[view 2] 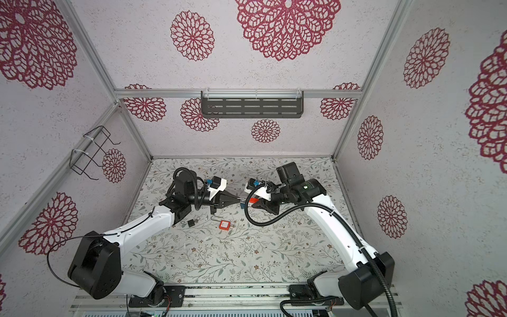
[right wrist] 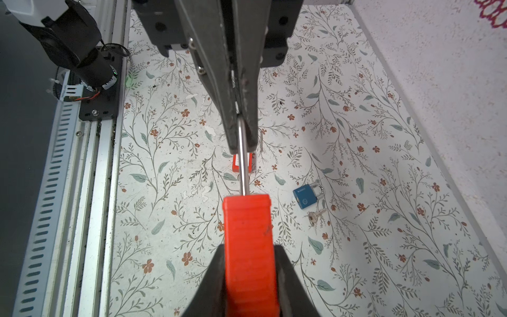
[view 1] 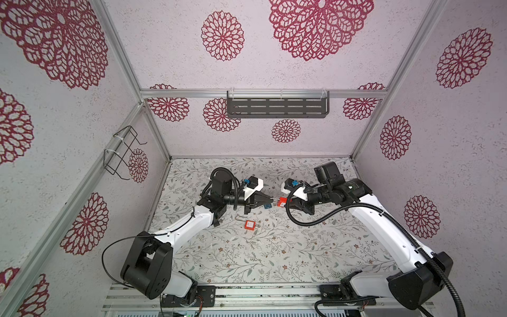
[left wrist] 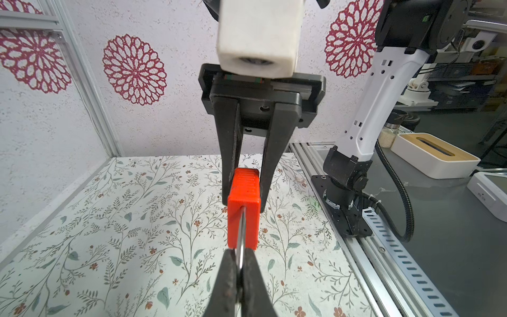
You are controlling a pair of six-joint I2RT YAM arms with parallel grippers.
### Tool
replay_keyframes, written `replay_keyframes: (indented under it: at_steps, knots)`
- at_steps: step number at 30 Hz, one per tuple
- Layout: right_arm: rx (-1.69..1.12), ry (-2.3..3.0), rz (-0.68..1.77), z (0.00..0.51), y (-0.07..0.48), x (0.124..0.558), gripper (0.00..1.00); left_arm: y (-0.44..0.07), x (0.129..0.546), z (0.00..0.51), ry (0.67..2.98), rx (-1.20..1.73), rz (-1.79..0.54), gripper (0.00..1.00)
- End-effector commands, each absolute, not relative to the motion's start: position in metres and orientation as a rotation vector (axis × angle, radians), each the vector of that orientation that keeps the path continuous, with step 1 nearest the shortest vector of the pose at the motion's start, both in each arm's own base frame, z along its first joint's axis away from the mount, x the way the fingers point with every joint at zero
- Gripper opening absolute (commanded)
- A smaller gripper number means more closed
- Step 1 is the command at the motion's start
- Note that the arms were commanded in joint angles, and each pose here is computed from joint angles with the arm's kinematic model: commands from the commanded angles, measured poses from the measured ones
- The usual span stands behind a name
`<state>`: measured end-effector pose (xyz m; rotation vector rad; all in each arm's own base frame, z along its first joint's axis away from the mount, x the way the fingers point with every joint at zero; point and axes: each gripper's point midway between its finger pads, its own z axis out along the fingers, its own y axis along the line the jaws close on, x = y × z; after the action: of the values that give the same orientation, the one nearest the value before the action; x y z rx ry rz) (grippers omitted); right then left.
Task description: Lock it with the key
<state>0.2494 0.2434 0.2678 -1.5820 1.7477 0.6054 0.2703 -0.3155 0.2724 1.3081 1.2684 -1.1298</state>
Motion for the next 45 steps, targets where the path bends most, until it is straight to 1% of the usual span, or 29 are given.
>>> replay_keyframes:
  at_steps: [1,3,6,8,9,13,16,19,23,27,32,39,45]
  knots:
    - [-1.573,1.659,0.566,0.29,0.248,0.259,0.28,-0.32,0.266,0.282,1.226,1.326,-1.152,0.0]
    - [-1.569,1.678,0.533,0.289,0.244,0.26,0.34,-0.317,0.271,0.285,1.236,1.309,-1.139,0.0]
    - [-1.56,1.692,0.487,0.289,0.237,0.258,0.54,-0.313,0.275,0.288,1.235,1.292,-1.13,0.0]
    - [-1.549,1.707,0.456,0.289,0.231,0.256,0.63,-0.312,0.278,0.291,1.23,1.284,-1.13,0.0]
    - [-1.541,1.711,0.44,0.29,0.228,0.254,0.66,-0.312,0.278,0.292,1.225,1.28,-1.131,0.0]
    - [-1.489,1.747,0.424,0.294,0.217,0.247,0.69,-0.311,0.281,0.297,1.201,1.258,-1.144,0.0]
    - [-1.437,1.783,0.464,0.299,0.211,0.241,0.68,-0.311,0.282,0.299,1.186,1.247,-1.154,0.0]
    - [-1.399,1.822,0.532,0.299,0.207,0.236,0.65,-0.311,0.282,0.299,1.183,1.247,-1.159,0.0]
    - [-1.386,1.903,0.581,0.287,0.202,0.232,0.61,-0.311,0.281,0.299,1.179,1.252,-1.163,0.0]
    - [-1.377,1.958,0.589,0.276,0.197,0.236,0.56,-0.31,0.279,0.299,1.179,1.262,-1.164,0.0]
    - [-1.394,1.959,0.619,0.276,0.202,0.241,0.47,-0.309,0.276,0.296,1.195,1.273,-1.161,0.0]
    - [-1.433,1.967,0.725,0.271,0.214,0.242,0.42,-0.31,0.274,0.295,1.199,1.277,-1.163,0.0]
    - [-1.448,1.949,0.727,0.275,0.216,0.245,0.36,-0.311,0.272,0.294,1.198,1.288,-1.167,0.0]
